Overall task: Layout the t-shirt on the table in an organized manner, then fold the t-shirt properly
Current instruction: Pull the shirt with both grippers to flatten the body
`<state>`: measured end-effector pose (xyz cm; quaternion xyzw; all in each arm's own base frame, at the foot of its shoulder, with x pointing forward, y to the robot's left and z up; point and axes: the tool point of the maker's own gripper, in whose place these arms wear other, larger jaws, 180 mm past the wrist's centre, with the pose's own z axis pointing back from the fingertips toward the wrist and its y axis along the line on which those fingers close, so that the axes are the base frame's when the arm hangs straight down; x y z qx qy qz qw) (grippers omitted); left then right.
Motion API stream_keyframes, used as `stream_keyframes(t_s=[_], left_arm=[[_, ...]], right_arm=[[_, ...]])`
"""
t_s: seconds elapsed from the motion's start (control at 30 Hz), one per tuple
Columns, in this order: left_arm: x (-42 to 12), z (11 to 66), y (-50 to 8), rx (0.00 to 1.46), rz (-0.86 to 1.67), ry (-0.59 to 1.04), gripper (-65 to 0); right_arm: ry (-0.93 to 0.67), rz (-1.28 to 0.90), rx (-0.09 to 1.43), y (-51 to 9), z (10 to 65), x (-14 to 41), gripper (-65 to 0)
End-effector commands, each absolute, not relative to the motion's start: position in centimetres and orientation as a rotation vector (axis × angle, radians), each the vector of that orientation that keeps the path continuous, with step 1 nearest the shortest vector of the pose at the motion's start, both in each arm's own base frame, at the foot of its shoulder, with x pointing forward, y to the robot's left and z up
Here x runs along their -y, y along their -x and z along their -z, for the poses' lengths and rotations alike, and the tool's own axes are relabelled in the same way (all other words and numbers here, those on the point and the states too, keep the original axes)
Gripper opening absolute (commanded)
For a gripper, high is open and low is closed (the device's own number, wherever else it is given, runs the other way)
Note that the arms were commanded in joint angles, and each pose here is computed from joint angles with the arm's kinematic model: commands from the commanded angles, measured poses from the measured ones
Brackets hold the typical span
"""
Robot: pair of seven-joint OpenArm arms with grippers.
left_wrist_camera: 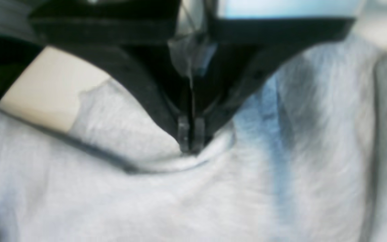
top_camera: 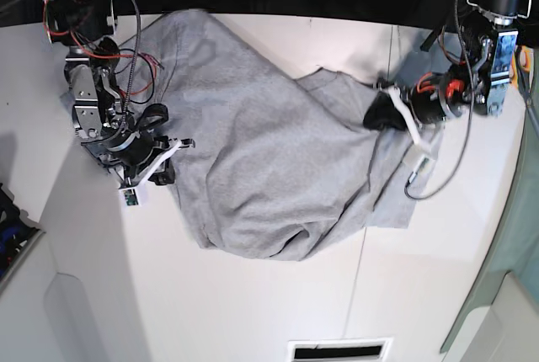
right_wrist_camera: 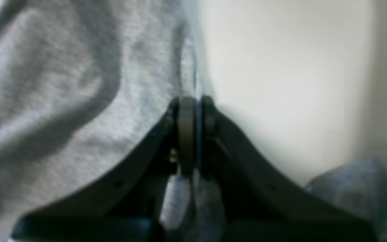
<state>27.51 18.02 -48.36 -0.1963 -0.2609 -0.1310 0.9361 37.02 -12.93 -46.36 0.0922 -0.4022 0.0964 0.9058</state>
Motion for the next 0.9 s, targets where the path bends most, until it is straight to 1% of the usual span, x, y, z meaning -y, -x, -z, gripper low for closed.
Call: stream_keyframes(t_s=[0.0, 0.13, 0.27, 0.33, 0.5, 0.57, 0.6, 0.67, 0.7, 0.73, 0.77, 0.87], left_arm=[[-21.9, 50.5, -26.2, 0.397, 0.261, 0.230, -65.0], [-23.1, 50.0, -29.4, 0.413, 0.213, 0.216, -65.0], [-23.2, 48.8, -32.3, 0.446, 0.193, 0.216, -65.0], [-22.8, 48.3, -33.4, 0.455, 0.193, 0.221, -65.0], [-21.9, 46.8, -35.5, 0.478, 0.201, 0.243, -65.0], [-21.3, 46.1, -35.7, 0.486, 0.214, 0.292, -65.0], [-20.9, 45.7, -35.8, 0.492, 0.216, 0.323, -65.0], [-20.4, 44.8, -35.8, 0.501, 0.218, 0.375, -57.0], [-20.2, 44.3, -35.8, 0.505, 0.223, 0.399, -52.5], [-20.2, 43.7, -36.0, 0.515, 0.223, 0.418, -48.9], [-20.1, 43.1, -36.1, 0.524, 0.226, 0.437, -46.5], [-20.4, 41.6, -36.2, 0.551, 0.244, 0.476, -45.6]], right_arm=[[-0.168, -0.186, 0.827, -36.5, 46.1, 14.3, -65.0], [-0.226, -0.076, 0.801, -32.6, 45.9, 15.3, -65.0], [-0.376, -0.062, 0.793, -28.6, 45.5, 12.7, -65.0], [-0.406, -0.066, 0.790, -27.2, 45.4, 11.5, -65.0], [-0.447, -0.040, 0.846, -27.7, 43.8, 9.6, -65.0], [-0.451, -0.026, 0.881, -28.8, 42.9, 9.6, -65.0], [-0.448, -0.018, 0.900, -29.5, 42.3, 9.8, -61.4], [-0.441, -0.005, 0.939, -30.9, 41.2, 10.6, -47.8], [-0.433, 0.004, 0.963, -31.8, 40.6, 11.1, -42.3], [-0.424, 0.014, 0.987, -32.7, 39.9, 11.7, -38.3], [-0.413, 0.026, 1.012, -33.6, 39.2, 12.4, -35.8], [-0.379, 0.068, 1.087, -36.2, 36.9, 14.5, -35.0]])
